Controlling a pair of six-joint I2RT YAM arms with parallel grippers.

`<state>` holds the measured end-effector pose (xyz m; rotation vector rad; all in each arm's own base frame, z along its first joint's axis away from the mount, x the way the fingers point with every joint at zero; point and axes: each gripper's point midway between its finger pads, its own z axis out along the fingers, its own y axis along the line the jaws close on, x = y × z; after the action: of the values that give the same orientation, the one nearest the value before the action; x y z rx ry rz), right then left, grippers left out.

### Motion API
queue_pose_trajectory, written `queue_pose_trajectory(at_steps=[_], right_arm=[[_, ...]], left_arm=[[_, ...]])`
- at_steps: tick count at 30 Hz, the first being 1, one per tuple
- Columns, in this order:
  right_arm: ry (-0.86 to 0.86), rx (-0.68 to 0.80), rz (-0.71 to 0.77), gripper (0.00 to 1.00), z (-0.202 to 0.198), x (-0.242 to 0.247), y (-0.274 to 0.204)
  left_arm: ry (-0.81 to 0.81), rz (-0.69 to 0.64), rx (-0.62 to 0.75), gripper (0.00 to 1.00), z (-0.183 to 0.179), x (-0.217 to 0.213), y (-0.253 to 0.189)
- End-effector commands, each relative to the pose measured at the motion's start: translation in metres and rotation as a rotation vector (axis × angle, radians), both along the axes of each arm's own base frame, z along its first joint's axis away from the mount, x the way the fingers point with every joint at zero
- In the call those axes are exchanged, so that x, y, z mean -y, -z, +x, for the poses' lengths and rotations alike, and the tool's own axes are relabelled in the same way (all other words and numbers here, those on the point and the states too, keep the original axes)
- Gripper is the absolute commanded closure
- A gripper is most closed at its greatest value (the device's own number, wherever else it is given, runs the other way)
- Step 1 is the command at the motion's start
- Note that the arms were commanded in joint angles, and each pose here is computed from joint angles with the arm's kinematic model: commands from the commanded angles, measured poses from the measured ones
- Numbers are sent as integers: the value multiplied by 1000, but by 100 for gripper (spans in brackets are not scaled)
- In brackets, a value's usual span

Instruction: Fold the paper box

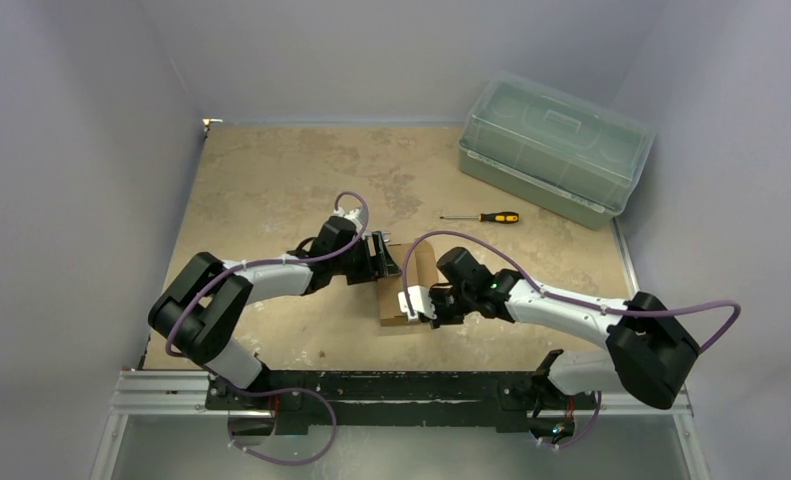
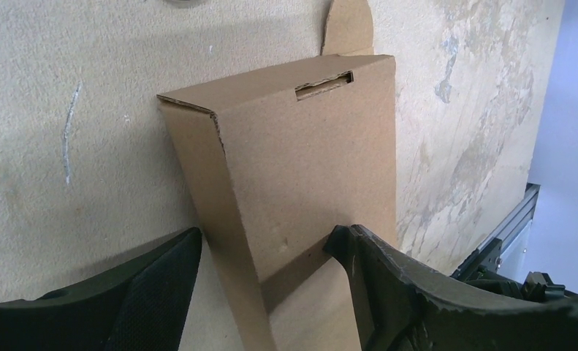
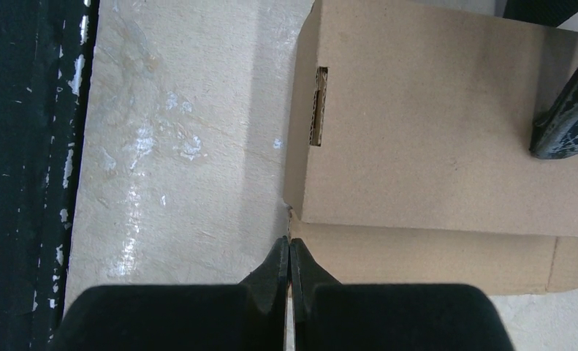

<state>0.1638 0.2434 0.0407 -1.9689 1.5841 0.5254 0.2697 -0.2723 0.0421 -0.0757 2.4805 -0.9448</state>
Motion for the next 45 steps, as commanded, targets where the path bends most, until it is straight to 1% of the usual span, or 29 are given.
queue_pose_trajectory(at_steps=[1,6,13,20,26,31,37,38,40,45], right_arm=[[20,61,76,100,15,-14,-25],[29,69,87,100,17,-15,-29],[23,80,80,100,18,-14,-28],[14,85,49,100,18,-10,-21],[9,87,37,100,18,-8,-18],[7,85,34,100,18,-8,-16],[3,82,34,100,17,-8,-16],[2,80,33,100,17,-8,-15],[1,77,30,100,17,-8,-14],[0,76,33,100,17,-9,-15]], left_arm=[[-40,46,-75,30,-11,-14,17],[-56,36,-83,29,-12,-14,17],[-67,-12,-81,29,-11,-9,9],[-44,-99,-20,29,-9,1,-20],[-28,-90,19,25,-11,-3,-33],[-20,-81,30,25,-18,-9,-34],[11,-100,55,28,-39,-19,-29],[12,-128,59,31,-42,-18,-30],[14,-173,66,33,-46,-15,-34],[8,-188,78,34,-48,-6,-41]])
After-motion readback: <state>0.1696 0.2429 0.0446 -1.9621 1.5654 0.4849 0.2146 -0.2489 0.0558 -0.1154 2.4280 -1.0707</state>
